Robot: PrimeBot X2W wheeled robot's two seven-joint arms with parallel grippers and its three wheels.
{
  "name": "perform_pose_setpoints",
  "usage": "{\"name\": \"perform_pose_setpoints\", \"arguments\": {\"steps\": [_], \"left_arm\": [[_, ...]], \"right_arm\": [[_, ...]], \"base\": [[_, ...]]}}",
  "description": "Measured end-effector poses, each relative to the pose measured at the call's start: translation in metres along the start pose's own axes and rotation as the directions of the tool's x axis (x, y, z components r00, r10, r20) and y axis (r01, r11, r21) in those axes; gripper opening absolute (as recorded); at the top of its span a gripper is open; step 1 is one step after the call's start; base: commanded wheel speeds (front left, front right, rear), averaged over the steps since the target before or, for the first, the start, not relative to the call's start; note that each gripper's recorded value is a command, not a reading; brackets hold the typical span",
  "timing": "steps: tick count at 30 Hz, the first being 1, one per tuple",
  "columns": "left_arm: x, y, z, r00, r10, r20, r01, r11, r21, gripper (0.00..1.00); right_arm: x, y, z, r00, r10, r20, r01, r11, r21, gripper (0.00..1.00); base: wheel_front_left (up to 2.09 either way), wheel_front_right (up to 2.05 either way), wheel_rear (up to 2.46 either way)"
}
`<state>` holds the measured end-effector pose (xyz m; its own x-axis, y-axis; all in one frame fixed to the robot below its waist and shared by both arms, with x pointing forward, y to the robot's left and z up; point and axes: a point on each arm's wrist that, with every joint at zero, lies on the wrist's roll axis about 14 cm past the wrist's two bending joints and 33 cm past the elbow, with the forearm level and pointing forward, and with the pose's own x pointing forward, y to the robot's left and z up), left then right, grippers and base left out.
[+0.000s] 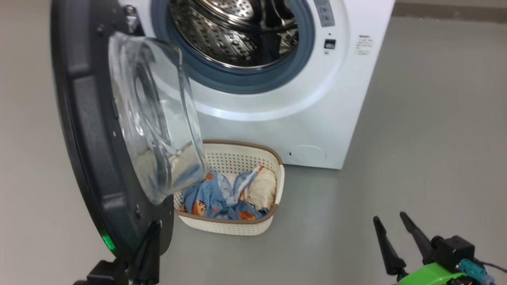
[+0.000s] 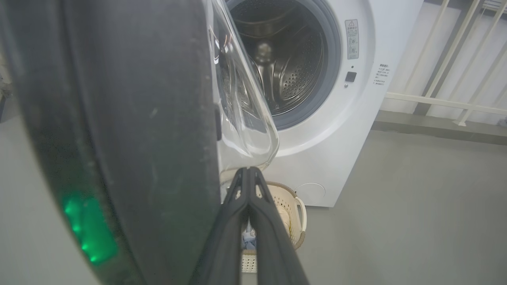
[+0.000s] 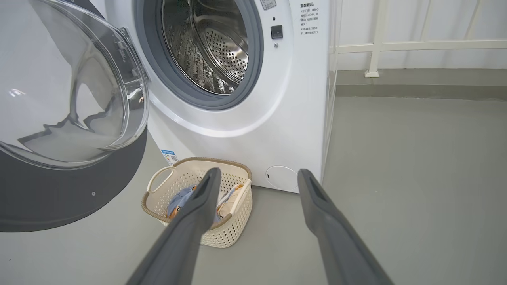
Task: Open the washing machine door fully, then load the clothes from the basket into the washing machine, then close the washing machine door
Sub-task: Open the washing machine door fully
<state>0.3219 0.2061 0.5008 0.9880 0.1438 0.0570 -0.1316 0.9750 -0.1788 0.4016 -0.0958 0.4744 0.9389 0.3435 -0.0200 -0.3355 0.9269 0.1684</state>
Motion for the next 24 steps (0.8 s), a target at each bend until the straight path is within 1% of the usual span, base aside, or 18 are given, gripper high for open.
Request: {"name": "perform_pose_setpoints", "arguments": {"steps": [7, 13, 18, 24], "left_arm": [[-0.023, 0.029, 0.004, 0.996, 0.086, 0.013, -0.086, 0.996, 0.014, 0.0], [-0.032, 0.053, 0.01, 0.989, 0.145, 0.032, -0.146, 0.989, 0.03, 0.0], [-0.032, 0.061, 0.007, 0.986, 0.166, 0.02, -0.166, 0.985, 0.037, 0.0], [-0.023, 0.087, 0.007, 0.975, 0.222, 0.01, -0.222, 0.973, 0.066, 0.0]], "right_arm": [[0.002, 0.021, 0.005, 0.998, 0.061, 0.008, -0.061, 0.998, -0.014, 1.0], [0.004, 0.03, 0.009, 0.996, 0.087, 0.018, -0.087, 0.996, -0.021, 1.0], [0.003, 0.029, 0.007, 0.996, 0.085, 0.011, -0.085, 0.996, -0.02, 1.0], [0.004, 0.022, 0.001, 0.997, 0.072, -0.004, -0.072, 0.997, -0.015, 1.0]], "base": [[0.0, 0.0, 0.0], [0.0, 0.0, 0.0], [0.0, 0.0, 0.0], [0.0, 0.0, 0.0]]}}
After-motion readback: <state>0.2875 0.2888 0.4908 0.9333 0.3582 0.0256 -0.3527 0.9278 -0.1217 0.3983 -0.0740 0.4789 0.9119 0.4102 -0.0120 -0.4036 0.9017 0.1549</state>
